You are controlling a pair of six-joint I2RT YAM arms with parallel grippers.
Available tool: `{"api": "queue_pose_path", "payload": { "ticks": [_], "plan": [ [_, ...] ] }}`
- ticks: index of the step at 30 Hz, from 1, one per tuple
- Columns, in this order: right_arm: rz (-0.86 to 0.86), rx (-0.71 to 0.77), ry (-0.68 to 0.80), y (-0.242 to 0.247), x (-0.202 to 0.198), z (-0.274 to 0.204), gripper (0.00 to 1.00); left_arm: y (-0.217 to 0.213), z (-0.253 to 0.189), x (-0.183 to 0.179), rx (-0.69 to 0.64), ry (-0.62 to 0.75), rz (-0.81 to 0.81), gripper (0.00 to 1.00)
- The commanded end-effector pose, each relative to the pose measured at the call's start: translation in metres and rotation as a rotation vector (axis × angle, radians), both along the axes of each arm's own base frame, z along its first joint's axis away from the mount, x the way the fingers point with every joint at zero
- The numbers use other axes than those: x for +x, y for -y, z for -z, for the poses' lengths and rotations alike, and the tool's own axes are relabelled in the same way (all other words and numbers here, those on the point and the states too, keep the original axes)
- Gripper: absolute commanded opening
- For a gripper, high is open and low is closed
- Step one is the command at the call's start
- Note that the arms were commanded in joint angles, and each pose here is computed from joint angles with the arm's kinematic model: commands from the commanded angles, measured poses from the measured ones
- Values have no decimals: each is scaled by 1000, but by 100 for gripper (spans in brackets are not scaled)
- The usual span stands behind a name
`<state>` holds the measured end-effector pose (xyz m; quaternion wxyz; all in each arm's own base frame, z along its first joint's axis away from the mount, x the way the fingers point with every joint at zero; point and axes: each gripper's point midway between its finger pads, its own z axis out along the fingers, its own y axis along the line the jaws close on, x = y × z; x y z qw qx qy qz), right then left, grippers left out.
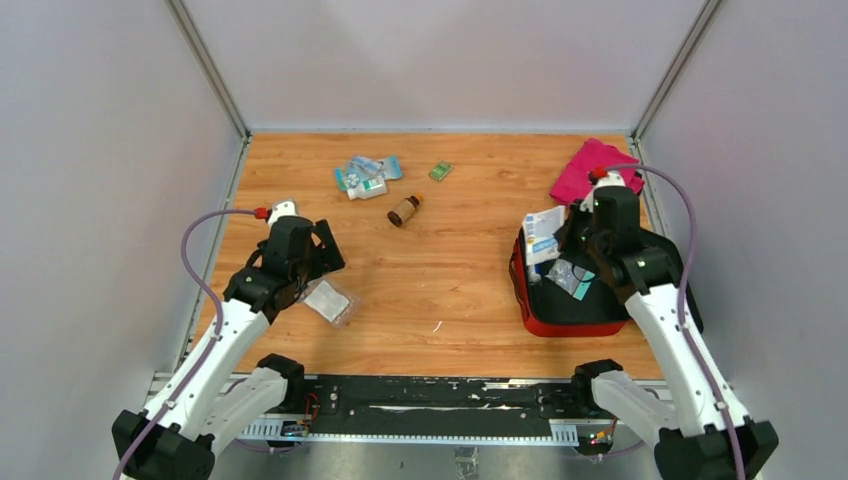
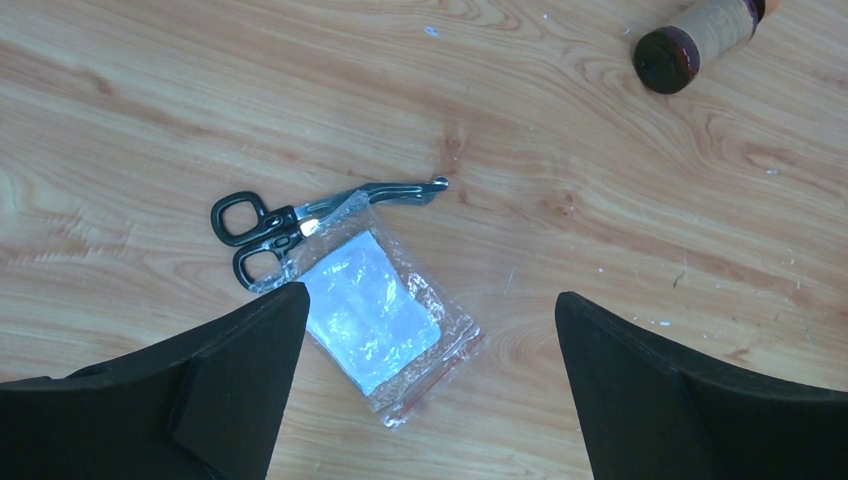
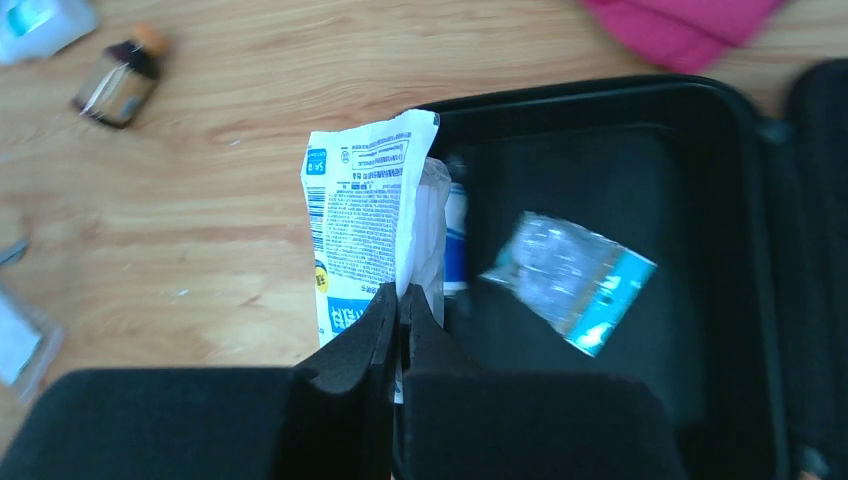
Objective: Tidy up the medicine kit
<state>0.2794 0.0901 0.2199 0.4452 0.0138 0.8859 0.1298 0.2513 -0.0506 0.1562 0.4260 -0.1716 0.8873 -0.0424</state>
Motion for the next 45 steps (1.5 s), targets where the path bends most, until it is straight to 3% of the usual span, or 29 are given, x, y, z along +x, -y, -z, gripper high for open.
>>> {"api": "queue_pose_path", "payload": {
  "ticks": [1,8,24,27,31,33,38,45],
  "plan": [
    [214,-153,-123,70,-30,27,0,-4,11,3,-2,-5,-34,100],
    [290,-208,-228,102,-28,54,0,3,20,4,-19,-39,-11,100],
    [148,-138,-354,77,20,105,0,-11,43,-6,48,-114,-56,100],
    [163,-161,-387,81,21,114,9,-15,49,-9,68,-146,-72,100],
    [222,-215,-376,95,18,109,40,-19,60,-15,81,-184,-99,100],
    [232,-225,-361,98,15,103,46,-18,66,-16,76,-200,-103,100],
    [207,-188,-291,90,12,80,49,-12,80,-16,53,-240,-98,100],
    [-50,-11,-137,17,11,38,48,-5,96,-20,22,-298,-101,100]
  ]
}}
